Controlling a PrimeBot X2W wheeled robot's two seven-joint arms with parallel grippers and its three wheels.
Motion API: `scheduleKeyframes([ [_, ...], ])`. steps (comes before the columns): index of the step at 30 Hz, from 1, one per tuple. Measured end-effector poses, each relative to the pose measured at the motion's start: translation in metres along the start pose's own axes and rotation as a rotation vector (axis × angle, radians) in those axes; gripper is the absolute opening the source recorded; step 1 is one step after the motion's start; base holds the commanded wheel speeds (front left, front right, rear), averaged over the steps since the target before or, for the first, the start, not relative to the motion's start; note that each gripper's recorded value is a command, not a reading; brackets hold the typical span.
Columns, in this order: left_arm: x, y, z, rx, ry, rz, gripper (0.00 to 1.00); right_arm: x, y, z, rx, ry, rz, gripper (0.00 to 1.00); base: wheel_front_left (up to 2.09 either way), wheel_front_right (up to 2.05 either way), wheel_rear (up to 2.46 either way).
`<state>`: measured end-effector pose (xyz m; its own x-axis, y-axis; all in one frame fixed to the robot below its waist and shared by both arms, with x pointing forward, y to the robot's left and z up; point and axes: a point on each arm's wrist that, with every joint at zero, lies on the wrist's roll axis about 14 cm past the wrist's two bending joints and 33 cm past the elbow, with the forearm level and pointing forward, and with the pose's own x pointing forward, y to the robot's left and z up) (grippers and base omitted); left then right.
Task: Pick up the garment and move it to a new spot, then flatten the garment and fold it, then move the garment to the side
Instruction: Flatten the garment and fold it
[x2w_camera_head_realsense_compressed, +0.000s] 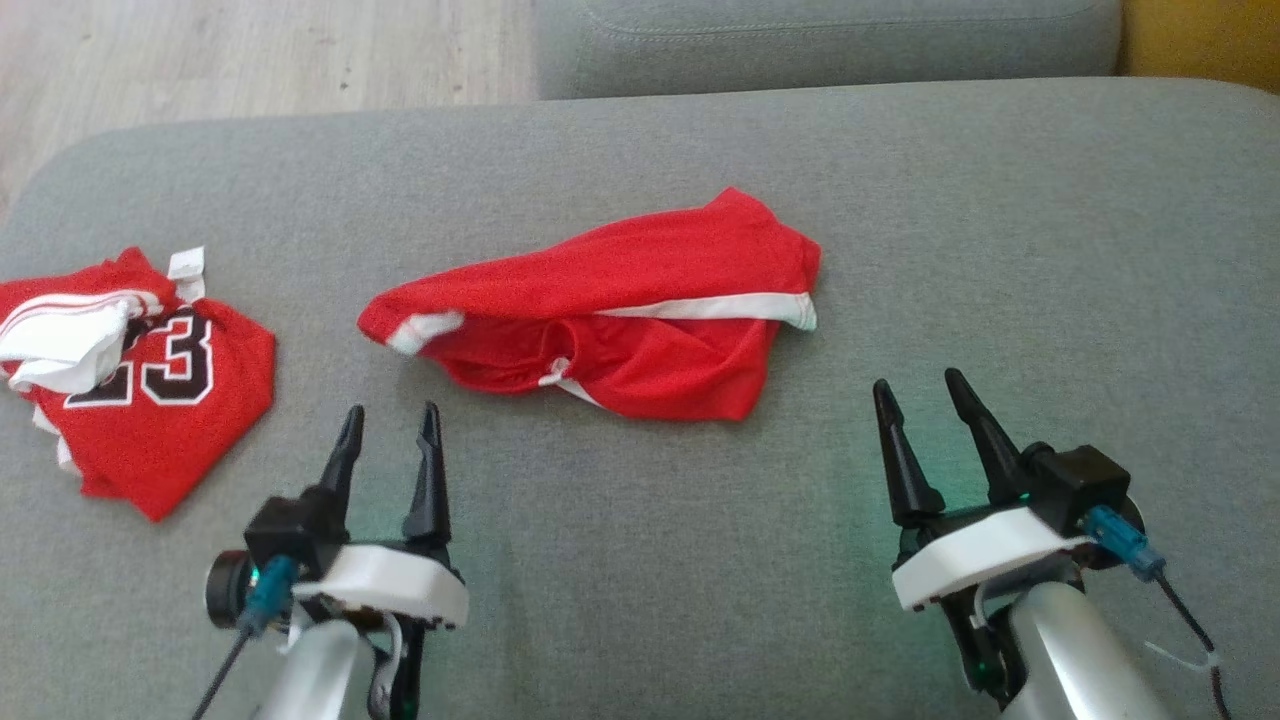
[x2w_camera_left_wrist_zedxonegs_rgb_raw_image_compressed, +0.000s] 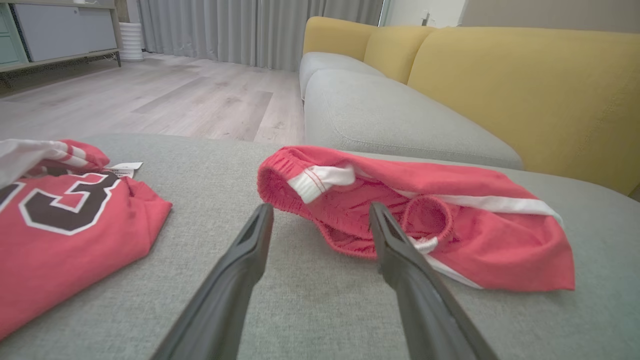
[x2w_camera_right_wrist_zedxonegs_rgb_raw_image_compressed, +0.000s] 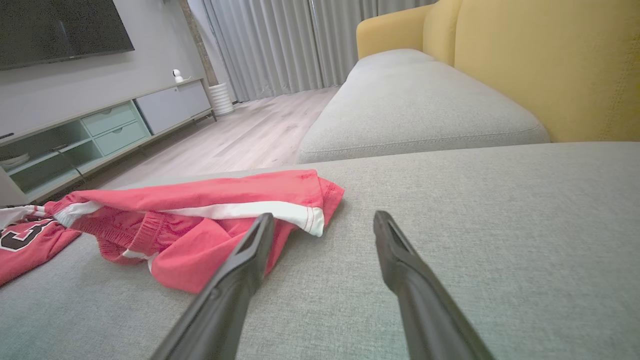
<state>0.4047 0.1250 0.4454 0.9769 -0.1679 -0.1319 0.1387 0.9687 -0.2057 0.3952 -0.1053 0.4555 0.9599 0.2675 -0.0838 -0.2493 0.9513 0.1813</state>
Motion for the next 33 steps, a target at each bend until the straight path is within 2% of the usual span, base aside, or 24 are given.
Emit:
scheduleKeyframes([
  [10, -0.007, -0.004, -0.002, 0.015, -0.010, -0.019, 1.00, 0.007, 0.006, -0.007, 0.003, 0.021, 0.023, 1.00, 0.00, 0.00, 0.00],
  [17, 0.001, -0.040, -0.019, 0.056, 0.046, -0.165, 1.00, 0.012, 0.001, -0.001, -0.015, 0.008, 0.015, 1.00, 0.00, 0.00, 0.00],
  [22, 0.027, -0.067, -0.017, 0.135, 0.051, -0.272, 1.00, 0.007, -0.012, -0.009, -0.014, 0.030, -0.021, 1.00, 0.00, 0.00, 0.00],
  [27, 0.049, -0.077, -0.020, 0.195, 0.066, -0.319, 1.00, 0.003, -0.024, -0.018, -0.009, 0.054, -0.057, 1.00, 0.00, 0.00, 0.00],
  [33, 0.052, -0.078, -0.058, 0.239, 0.179, -0.349, 1.00, 0.006, -0.035, -0.017, -0.012, 0.053, -0.084, 1.00, 0.00, 0.00, 0.00],
])
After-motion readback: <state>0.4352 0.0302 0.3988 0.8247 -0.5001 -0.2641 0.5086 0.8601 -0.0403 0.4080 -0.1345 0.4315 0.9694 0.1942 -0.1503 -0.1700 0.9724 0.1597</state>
